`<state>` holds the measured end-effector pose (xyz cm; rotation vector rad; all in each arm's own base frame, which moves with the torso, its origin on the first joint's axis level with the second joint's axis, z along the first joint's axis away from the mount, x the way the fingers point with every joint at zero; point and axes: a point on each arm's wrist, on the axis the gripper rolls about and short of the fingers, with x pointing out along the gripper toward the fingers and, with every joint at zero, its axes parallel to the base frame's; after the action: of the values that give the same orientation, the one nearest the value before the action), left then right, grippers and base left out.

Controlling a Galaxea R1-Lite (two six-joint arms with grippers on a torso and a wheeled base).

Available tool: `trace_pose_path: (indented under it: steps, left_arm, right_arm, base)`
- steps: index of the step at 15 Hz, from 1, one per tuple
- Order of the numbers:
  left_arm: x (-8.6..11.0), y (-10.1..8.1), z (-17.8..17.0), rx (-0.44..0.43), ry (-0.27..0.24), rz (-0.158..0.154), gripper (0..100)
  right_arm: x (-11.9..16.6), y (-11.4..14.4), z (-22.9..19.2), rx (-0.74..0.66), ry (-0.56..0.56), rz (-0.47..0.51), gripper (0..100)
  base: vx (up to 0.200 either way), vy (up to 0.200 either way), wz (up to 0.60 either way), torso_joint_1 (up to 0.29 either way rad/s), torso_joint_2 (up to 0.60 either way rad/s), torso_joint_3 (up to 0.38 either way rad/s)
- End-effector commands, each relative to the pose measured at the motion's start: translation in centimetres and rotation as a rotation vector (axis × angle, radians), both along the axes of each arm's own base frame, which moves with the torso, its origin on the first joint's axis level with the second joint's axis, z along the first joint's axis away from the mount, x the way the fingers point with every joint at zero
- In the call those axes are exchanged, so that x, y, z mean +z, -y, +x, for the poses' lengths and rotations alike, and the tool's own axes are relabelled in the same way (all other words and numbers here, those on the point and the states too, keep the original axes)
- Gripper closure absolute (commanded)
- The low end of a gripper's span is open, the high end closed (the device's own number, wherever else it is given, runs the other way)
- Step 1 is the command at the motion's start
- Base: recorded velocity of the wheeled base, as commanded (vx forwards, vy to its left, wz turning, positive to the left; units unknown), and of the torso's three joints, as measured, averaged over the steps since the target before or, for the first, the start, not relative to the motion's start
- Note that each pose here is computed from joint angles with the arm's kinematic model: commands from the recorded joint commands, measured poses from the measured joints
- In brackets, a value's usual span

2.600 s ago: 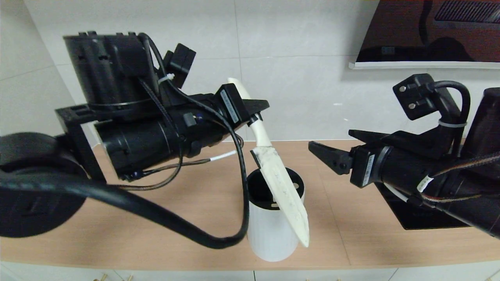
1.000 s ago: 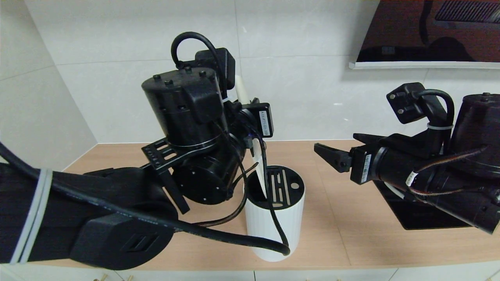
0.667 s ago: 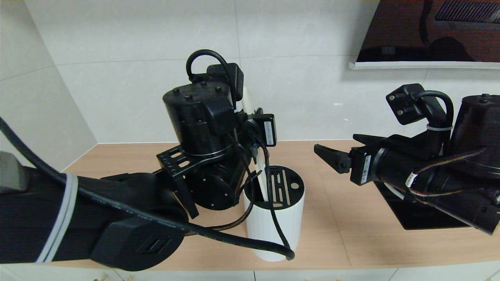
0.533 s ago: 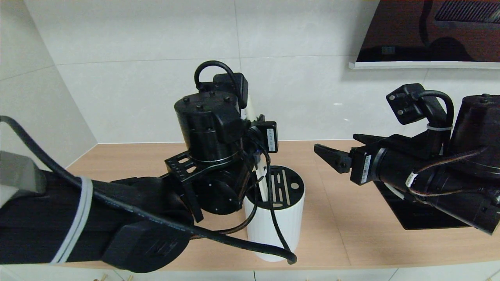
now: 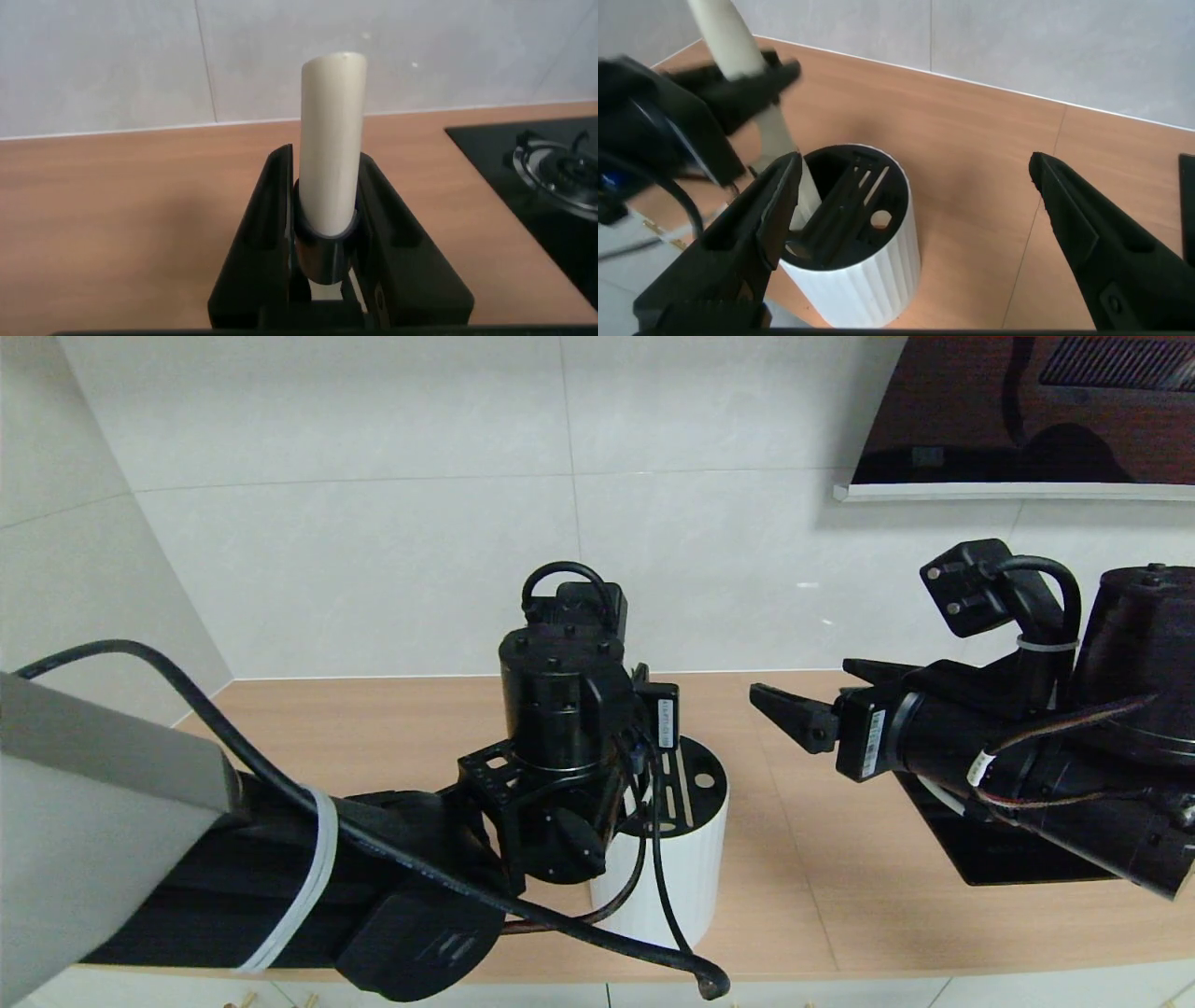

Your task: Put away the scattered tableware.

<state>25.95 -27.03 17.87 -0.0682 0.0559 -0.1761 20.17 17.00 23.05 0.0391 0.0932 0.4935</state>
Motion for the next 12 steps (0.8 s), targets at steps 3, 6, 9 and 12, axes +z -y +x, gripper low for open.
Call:
trace_pose_path:
  steps: [3,6,9,12]
  left_arm:
    - [-1.4,0.5,0.1,-0.005,-0.027,0.028,100]
    - [-2.2,0.8,0.3,-0.006,-0.042,0.038,100]
    - [-3.0,1.0,0.2,-0.011,-0.061,0.042,100]
    - [-2.9,1.0,0.2,-0.009,-0.059,0.039,100]
  right_arm:
    - [-0.1,-0.1,0.1,0.002,-0.004,-0.004,0]
    - [-0.2,-0.1,0.1,0.0,-0.003,-0.005,0]
    - [-0.3,-0.2,0.1,0.002,-0.006,-0.007,0]
    - [-0.3,-0.2,0.1,0.002,-0.007,-0.008,0]
  base:
    - [0.0,0.0,0.0,0.0,0.0,0.0]
    - [0.0,0.0,0.0,0.0,0.0,0.0]
    - [0.0,0.0,0.0,0.0,0.0,0.0]
    - [0.0,0.0,0.0,0.0,0.0,0.0]
